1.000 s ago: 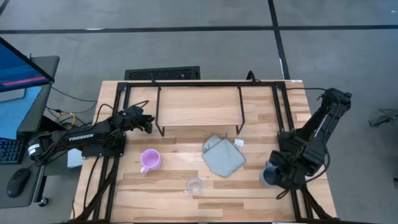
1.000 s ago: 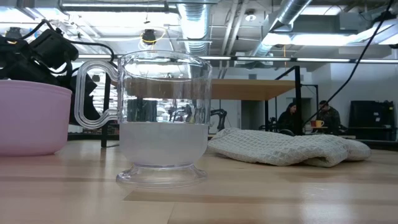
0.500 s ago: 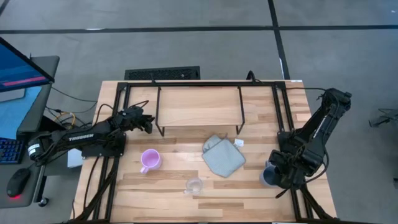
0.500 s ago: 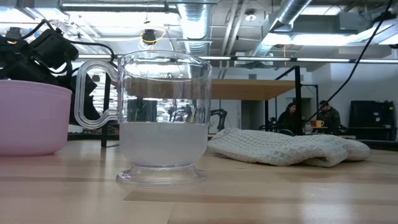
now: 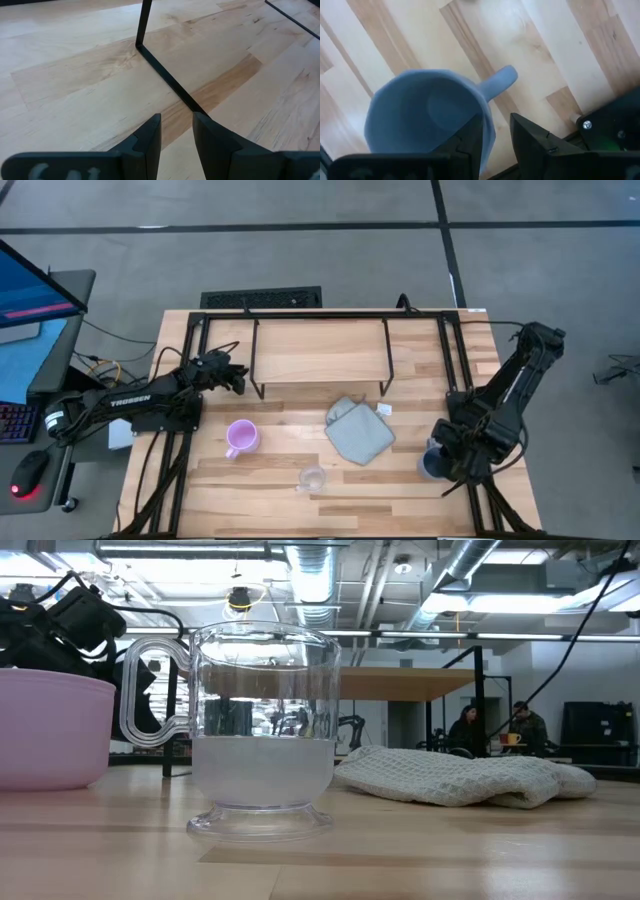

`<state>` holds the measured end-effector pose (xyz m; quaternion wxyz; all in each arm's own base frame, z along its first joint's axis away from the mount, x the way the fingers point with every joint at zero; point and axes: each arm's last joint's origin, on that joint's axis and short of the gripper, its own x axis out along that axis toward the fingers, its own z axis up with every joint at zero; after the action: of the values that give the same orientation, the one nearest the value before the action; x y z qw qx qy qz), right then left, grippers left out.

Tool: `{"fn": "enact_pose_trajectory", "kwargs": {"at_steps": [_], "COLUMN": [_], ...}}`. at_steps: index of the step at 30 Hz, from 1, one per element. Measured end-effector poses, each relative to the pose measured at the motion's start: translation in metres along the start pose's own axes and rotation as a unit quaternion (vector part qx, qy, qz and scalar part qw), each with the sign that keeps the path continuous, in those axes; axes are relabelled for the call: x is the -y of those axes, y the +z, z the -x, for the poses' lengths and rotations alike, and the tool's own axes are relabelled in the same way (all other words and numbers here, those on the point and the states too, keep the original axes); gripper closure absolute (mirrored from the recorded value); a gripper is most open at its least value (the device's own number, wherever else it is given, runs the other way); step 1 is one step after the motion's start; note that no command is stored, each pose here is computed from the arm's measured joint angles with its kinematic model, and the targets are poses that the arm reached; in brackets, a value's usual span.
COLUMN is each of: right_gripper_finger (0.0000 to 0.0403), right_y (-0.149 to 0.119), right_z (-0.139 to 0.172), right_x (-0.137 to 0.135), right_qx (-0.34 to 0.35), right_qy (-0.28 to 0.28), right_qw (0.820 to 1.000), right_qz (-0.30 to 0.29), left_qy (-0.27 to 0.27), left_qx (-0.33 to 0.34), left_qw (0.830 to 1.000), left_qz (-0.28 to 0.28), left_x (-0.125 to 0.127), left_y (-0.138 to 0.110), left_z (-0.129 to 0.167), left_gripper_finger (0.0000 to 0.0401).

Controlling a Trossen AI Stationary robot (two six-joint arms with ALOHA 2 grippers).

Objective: Stack small to large cups/mugs on shelf
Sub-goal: Put the blue mug on the shelf

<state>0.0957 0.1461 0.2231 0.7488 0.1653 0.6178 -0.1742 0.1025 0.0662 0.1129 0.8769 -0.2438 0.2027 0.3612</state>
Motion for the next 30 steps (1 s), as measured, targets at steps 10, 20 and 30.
{"fn": "enact_pose_trajectory", "kwargs": {"at_steps": [10,20,30], "right_gripper_finger": [0.0283,0.0284,0.0329], "right_y": [-0.0013,-0.0033,-0.0035], "right_z": [-0.0038,-0.0037,-0.0042], "right_x": [-0.0041,-0.0057,-0.0055], "right_qx": [-0.015,-0.051,-0.052], "right_qy": [-0.003,0.006,0.006], "right_qw": [1.0,0.999,0.999], "right_qz": [-0.008,-0.009,-0.009], "left_qy": [0.0,0.0,0.0], "left_qx": [0.0,0.0,0.0], "left_qw": [1.0,1.0,1.0], "left_qz": [0.0,0.0,0.0], "left_x": [0.0,0.0,0.0], "left_y": [0.0001,0.0001,0.0], "left_z": [0.0,0.0,0.0], "left_gripper_finger": [0.0298,0.0298,0.0298]}}
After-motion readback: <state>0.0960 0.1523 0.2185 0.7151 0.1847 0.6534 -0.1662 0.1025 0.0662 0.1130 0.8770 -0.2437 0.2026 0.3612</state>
